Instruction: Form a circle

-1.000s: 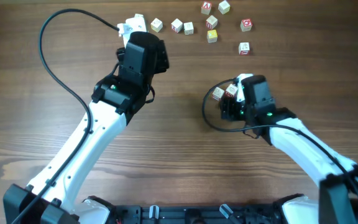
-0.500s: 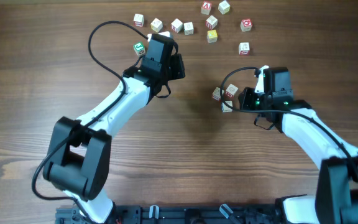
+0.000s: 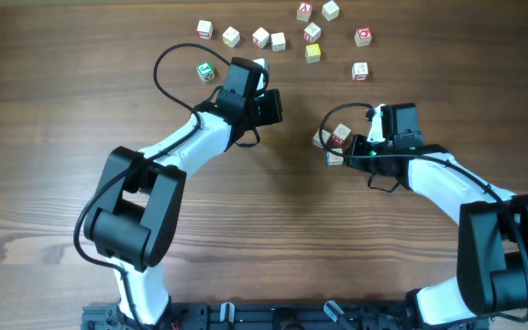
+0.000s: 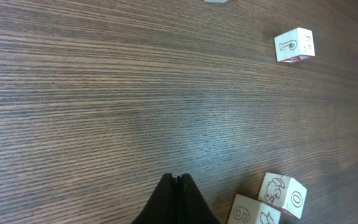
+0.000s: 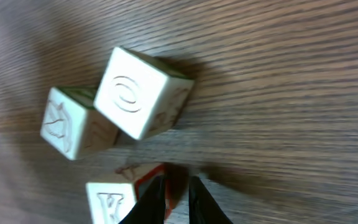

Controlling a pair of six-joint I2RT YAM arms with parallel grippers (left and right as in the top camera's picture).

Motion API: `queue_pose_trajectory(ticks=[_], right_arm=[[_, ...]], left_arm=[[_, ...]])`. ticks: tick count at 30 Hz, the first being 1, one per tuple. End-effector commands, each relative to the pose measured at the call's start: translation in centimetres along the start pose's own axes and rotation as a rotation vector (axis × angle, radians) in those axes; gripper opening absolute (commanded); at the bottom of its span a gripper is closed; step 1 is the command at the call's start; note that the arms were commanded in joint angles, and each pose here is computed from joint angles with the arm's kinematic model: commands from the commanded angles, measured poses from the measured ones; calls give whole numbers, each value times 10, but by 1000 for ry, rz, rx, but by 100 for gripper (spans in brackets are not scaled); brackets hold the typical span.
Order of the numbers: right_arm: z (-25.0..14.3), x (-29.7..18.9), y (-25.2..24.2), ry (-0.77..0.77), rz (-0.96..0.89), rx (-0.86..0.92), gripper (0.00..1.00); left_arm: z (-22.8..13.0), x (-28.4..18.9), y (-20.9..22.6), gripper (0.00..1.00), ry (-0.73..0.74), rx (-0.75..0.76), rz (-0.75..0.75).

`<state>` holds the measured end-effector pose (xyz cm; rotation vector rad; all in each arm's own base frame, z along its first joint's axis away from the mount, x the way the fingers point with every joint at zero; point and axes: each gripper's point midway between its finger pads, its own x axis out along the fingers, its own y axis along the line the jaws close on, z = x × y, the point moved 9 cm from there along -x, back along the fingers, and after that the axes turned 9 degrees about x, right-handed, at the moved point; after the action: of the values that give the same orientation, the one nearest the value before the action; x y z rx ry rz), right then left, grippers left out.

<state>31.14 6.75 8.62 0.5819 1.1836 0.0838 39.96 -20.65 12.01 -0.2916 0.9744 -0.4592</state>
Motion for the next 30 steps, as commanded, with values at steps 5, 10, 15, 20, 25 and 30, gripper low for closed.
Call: queue_pose_trajectory(ticks=[5,10,15,20,25,30], right_arm=[[2,0,8,19,70,-22,14],[4,1,5,-3,33,-6,10],[-3,-1,-8,18,-87,-20,34],[-9,-21,0,39,-61,-63,55],[-9,-57,14,-25,-18,-87,64],[-10,-49,20,-53,-60,-87,64]], left_arm=[[-3,3,-1,6,13,-9,-15],[-3,3,-1,6,13,-9,-15],[-3,3,-1,7,17,-10,-14],[-3,3,-1,9,17,-10,-14],[-3,3,-1,10,17,-10,-14],[-3,3,-1,10,17,-10,-14]])
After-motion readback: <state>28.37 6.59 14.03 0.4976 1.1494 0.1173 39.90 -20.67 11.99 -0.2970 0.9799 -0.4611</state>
